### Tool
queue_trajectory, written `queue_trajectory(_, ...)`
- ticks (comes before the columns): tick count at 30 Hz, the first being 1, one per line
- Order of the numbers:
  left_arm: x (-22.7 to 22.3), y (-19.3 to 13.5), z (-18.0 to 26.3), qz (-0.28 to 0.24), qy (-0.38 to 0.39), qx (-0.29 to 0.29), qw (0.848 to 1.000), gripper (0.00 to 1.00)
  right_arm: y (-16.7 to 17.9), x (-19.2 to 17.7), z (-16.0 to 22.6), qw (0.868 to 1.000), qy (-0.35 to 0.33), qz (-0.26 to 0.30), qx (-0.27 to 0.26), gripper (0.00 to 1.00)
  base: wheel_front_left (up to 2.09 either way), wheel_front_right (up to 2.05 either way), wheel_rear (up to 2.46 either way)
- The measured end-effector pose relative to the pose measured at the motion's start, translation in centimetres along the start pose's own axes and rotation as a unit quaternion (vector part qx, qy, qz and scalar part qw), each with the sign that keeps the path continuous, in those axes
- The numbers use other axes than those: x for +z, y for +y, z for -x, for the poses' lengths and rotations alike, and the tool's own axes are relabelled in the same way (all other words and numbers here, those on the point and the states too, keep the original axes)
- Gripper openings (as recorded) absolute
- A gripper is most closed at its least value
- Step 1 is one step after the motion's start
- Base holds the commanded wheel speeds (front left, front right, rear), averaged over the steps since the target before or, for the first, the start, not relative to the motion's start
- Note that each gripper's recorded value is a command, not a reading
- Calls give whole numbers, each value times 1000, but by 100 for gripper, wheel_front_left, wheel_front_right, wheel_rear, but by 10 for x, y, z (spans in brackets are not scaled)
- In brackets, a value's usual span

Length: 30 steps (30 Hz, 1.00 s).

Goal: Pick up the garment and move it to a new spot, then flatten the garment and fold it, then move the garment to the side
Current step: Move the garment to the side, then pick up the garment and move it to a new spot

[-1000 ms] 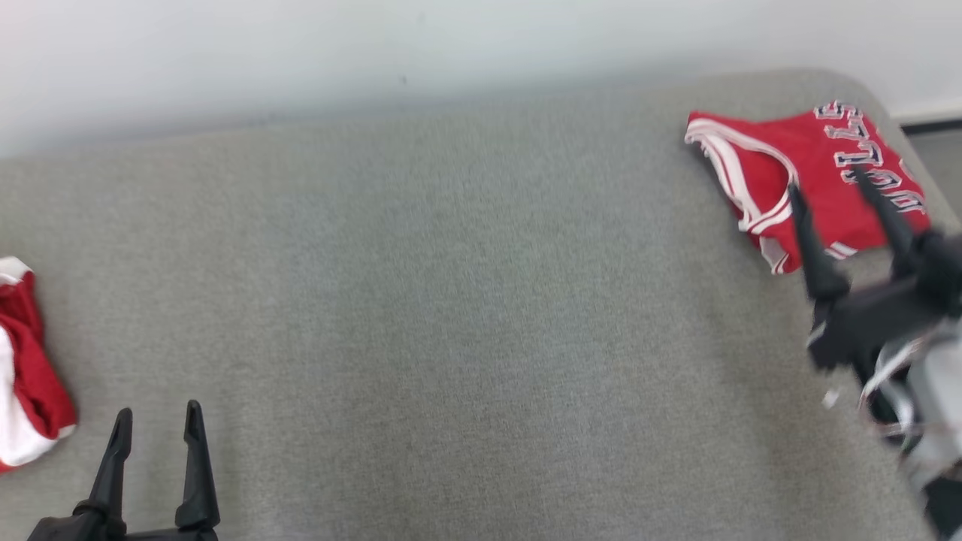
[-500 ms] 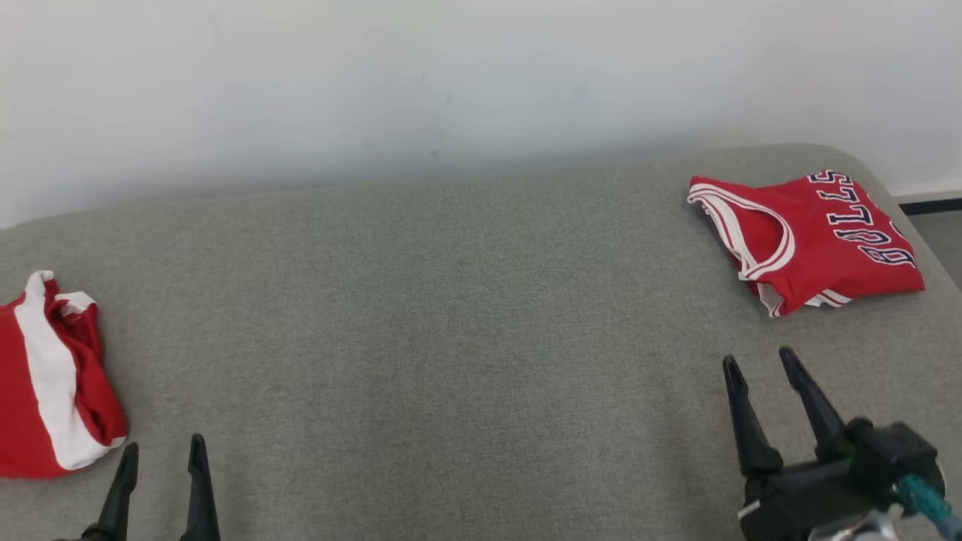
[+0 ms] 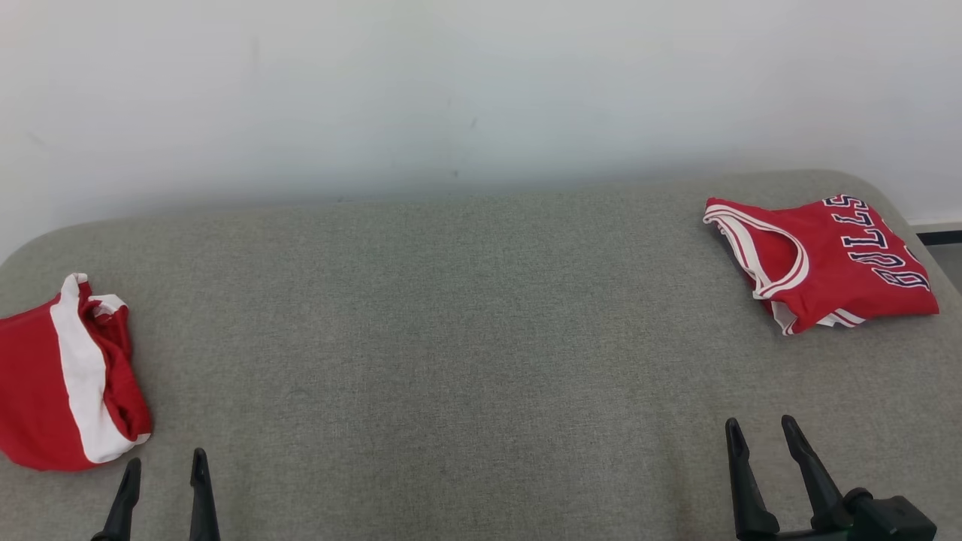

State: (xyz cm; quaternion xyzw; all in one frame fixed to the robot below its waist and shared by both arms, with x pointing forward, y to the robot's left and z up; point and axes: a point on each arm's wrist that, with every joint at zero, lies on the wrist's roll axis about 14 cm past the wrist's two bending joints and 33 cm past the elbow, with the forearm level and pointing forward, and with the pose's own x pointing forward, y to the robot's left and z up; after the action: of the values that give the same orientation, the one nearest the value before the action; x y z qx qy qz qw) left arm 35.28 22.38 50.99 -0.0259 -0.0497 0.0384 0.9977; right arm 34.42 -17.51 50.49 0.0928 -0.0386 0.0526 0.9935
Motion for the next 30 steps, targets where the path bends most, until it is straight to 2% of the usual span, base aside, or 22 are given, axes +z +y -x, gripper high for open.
queue_trajectory(22,-2,9,4,-6,4,14,1000,100,10,-10,1,1000,16,7,13,100,0,0,0)
queue_trajectory(30,1,27,15,-10,1,42,999,100,33,-18,-9,999,24,-7,44,100,0,0,0)
